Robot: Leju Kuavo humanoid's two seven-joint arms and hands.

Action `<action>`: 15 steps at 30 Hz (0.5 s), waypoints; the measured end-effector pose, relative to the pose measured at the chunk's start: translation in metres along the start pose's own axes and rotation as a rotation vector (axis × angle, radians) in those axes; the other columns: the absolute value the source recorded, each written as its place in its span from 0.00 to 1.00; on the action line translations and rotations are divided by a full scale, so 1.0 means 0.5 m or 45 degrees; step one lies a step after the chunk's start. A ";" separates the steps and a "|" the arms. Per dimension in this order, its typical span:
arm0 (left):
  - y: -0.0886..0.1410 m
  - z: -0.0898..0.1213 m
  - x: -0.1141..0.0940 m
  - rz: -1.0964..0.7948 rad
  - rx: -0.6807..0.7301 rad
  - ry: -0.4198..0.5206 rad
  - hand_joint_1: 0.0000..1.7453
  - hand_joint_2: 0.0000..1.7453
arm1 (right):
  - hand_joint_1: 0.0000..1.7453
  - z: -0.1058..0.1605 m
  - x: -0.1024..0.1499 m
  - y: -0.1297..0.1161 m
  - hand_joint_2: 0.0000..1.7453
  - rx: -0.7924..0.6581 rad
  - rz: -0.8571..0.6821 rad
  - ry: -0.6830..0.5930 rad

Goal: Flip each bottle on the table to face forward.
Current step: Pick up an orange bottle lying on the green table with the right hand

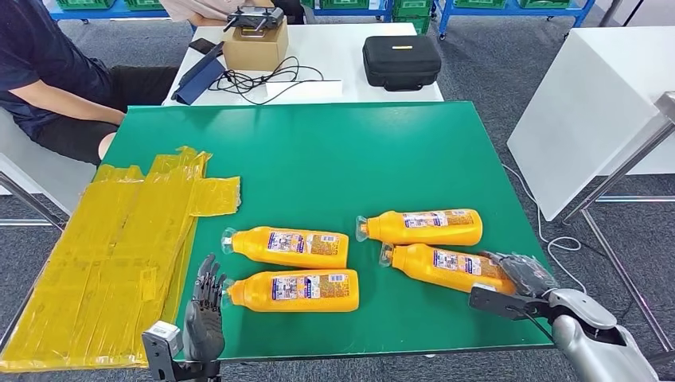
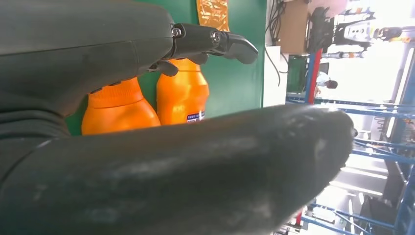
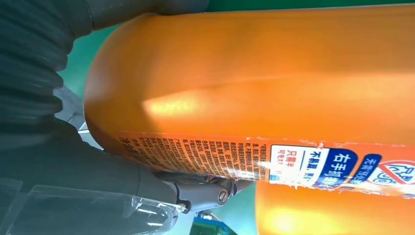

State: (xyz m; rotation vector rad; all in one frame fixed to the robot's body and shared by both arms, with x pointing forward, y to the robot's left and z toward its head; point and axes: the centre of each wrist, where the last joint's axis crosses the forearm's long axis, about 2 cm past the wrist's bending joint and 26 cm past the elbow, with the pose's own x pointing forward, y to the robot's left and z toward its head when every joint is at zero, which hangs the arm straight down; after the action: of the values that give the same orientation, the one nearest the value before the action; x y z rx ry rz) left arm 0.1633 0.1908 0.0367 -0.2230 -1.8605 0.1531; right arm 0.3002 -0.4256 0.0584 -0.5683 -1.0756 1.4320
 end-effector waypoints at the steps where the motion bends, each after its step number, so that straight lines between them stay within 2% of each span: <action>1: 0.002 0.000 0.002 -0.003 0.007 -0.005 0.00 0.00 | 1.00 -0.005 -0.001 -0.004 1.00 0.004 -0.001 -0.005; 10: 0.010 -0.014 0.013 -0.018 0.068 -0.047 0.00 0.00 | 1.00 -0.055 0.018 -0.041 1.00 0.012 -0.043 -0.109; 15: 0.013 -0.015 0.014 -0.006 0.076 -0.051 0.00 0.00 | 1.00 -0.046 0.025 -0.045 1.00 0.023 -0.222 -0.211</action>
State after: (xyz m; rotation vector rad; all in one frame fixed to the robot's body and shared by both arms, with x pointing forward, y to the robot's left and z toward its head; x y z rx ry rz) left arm 0.1691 0.1987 0.0442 -0.1758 -1.8930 0.2105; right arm 0.3287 -0.4102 0.0704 -0.3378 -1.2110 1.3511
